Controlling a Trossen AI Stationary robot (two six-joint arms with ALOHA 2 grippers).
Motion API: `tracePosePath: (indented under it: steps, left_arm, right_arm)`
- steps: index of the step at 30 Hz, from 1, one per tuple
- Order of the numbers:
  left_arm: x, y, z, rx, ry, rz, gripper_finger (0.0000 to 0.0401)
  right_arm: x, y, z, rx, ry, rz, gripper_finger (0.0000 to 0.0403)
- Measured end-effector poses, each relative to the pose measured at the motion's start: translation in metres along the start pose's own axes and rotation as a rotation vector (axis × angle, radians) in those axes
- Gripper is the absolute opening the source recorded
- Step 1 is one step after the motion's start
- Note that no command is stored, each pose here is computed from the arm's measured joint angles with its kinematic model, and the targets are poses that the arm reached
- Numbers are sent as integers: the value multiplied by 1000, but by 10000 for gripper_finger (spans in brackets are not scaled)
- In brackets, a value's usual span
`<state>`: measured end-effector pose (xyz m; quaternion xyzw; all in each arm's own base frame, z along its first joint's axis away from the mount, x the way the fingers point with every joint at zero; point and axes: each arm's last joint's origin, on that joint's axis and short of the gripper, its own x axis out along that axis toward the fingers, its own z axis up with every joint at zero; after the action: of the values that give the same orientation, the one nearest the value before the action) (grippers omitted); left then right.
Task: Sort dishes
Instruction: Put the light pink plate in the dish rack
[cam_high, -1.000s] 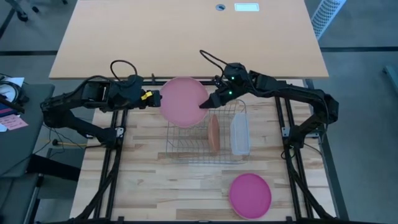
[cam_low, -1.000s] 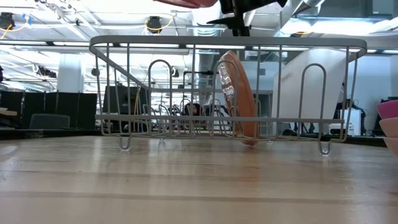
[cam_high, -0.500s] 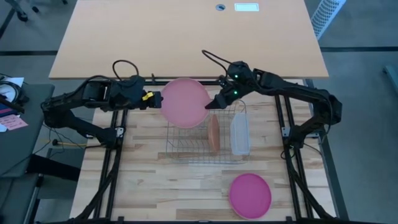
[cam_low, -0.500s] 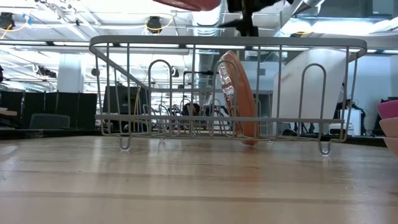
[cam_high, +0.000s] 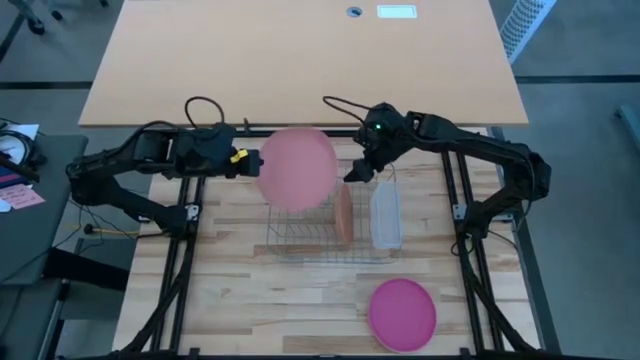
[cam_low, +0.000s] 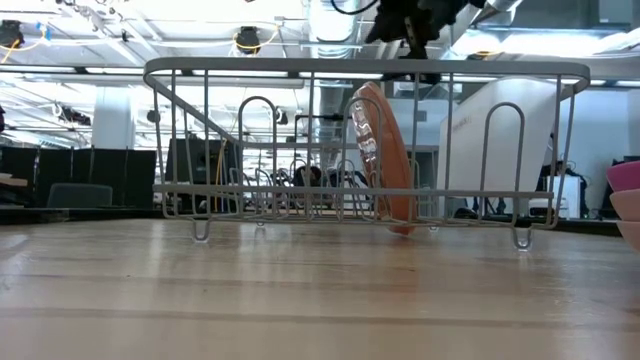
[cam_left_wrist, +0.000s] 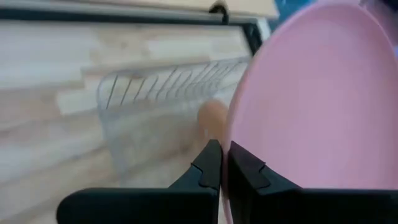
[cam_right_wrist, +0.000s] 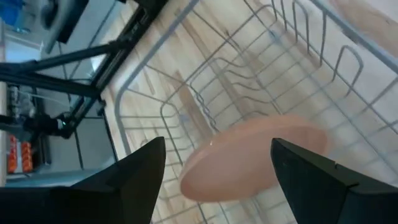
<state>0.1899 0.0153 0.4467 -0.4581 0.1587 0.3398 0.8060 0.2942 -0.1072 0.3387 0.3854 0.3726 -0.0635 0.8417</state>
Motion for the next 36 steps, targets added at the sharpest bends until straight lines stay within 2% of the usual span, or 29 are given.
tracePosePath:
  steps: [6, 13, 17, 22, 27, 29, 36]
  left_arm:
    - [0, 0, 0, -8, 0, 2, 0]
    - [14, 0, -6, 41, 16, 93, 0]
    - [25, -11, -8, 62, 84, 87, 0]
    - [28, -42, 4, 137, 93, 94, 0]
    - [39, -58, 16, 244, 151, 280, 0]
    - [51, -68, 17, 290, 158, 279, 0]
    - [88, -81, 11, 292, 211, 295, 0]
  right_arm:
    - [0, -3, -7, 29, 68, -35, 298]
    - [-22, 1, -21, 104, 104, -62, 295]
    - [-52, 11, -32, 99, 39, -58, 295]
    - [-90, 21, -46, 68, -113, -104, 294]
    - [-121, 29, -59, -5, -242, -93, 294]
    - [-129, 31, -63, -26, -263, -83, 294]
    - [-142, 30, -78, -32, -251, -117, 294]
